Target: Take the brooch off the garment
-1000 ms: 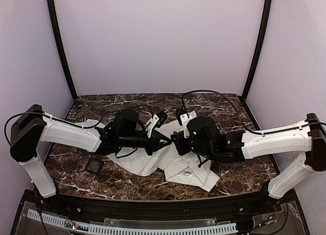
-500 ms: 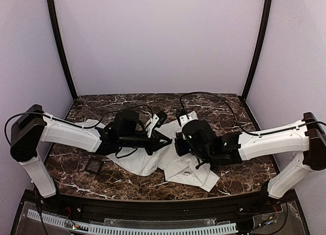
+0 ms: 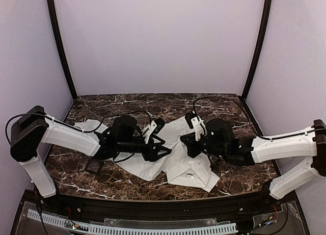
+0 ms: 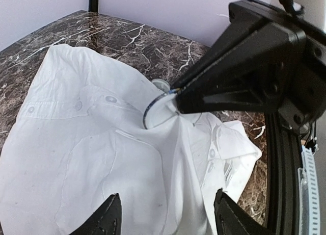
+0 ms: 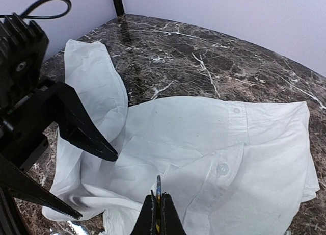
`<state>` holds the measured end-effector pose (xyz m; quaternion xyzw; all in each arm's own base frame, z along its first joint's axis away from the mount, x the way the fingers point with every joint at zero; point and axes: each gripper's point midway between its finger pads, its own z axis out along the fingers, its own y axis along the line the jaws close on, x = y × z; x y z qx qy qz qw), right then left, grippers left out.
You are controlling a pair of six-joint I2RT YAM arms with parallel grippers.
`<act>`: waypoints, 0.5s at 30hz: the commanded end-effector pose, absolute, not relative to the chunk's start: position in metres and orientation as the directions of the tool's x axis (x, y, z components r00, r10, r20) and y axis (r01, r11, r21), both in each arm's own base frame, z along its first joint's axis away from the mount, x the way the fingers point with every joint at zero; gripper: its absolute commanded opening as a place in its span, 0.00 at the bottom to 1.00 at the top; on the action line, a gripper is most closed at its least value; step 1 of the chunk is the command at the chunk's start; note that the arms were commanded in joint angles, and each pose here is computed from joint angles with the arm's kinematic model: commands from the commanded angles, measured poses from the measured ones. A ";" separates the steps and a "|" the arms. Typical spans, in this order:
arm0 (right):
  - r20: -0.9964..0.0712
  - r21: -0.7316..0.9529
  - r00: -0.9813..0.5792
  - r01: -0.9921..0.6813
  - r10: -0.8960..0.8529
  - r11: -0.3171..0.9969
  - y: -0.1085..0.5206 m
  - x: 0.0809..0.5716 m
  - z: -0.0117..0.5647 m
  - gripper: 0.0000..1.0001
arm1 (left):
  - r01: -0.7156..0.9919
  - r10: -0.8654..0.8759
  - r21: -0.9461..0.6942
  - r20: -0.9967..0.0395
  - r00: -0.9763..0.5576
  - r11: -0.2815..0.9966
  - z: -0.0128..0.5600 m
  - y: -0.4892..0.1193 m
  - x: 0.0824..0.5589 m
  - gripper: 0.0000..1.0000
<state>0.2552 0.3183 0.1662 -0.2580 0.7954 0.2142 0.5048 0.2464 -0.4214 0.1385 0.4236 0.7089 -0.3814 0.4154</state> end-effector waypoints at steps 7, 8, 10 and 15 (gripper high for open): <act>-0.957 0.189 -0.263 -0.888 -0.126 0.418 0.337 0.207 0.208 0.00 | 0.965 0.247 -0.181 -0.943 -0.225 0.187 0.155 -0.425 0.217 0.77; -0.957 0.189 -0.259 -0.897 -0.128 0.400 0.337 0.203 0.209 0.00 | 0.969 0.245 -0.185 -0.944 -0.222 0.166 0.157 -0.425 0.214 0.77; -0.958 0.189 -0.253 -0.909 -0.132 0.371 0.336 0.197 0.211 0.00 | 0.974 0.236 -0.188 -0.948 -0.213 0.126 0.163 -0.427 0.207 0.78; -0.963 0.191 -0.235 -0.940 -0.133 0.282 0.338 0.180 0.216 0.00 | 0.981 0.206 -0.185 -0.959 -0.194 0.058 0.180 -0.428 0.197 0.80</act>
